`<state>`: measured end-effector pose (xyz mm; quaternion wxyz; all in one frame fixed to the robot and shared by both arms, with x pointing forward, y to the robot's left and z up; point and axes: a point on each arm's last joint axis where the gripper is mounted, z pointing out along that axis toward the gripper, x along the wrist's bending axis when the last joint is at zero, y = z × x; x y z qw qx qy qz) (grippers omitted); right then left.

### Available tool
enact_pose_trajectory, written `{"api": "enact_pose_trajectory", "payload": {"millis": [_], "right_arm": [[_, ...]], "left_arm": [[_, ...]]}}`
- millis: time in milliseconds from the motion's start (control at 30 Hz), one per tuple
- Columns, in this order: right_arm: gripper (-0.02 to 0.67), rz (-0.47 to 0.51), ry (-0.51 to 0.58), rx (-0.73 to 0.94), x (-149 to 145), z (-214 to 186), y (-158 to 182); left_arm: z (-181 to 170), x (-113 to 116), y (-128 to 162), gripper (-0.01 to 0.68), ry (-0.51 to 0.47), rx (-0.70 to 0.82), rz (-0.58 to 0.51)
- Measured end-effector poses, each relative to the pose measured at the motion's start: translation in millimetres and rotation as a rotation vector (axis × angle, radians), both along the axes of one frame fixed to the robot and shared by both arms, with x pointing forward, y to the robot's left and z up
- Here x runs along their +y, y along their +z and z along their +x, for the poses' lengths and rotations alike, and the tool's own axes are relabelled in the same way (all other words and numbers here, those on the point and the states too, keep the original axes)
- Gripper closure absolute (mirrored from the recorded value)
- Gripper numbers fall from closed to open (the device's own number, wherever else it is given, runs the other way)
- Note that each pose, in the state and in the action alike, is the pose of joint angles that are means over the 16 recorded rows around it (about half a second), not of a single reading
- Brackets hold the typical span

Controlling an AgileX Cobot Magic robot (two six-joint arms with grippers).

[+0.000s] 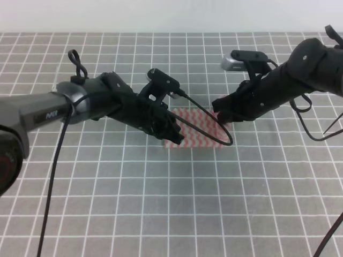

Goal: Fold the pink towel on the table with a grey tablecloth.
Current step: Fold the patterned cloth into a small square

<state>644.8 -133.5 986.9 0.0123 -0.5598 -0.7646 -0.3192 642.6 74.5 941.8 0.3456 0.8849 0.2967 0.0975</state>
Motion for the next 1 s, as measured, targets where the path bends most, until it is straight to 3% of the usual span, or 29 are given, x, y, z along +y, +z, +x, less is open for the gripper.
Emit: {"api": "enact_pose_trajectory", "payload": {"millis": [567,1000], "right_arm": [[0.664,0.089,0.053,-0.028,17,-3,5],[0.664,0.132,0.129,-0.053,48,-5,3]], "left_arm": [[-2,29,87,0.674,0.056,-0.165,-0.085],[-6,38,105,0.674,0.065,-0.184,-0.108]]}}
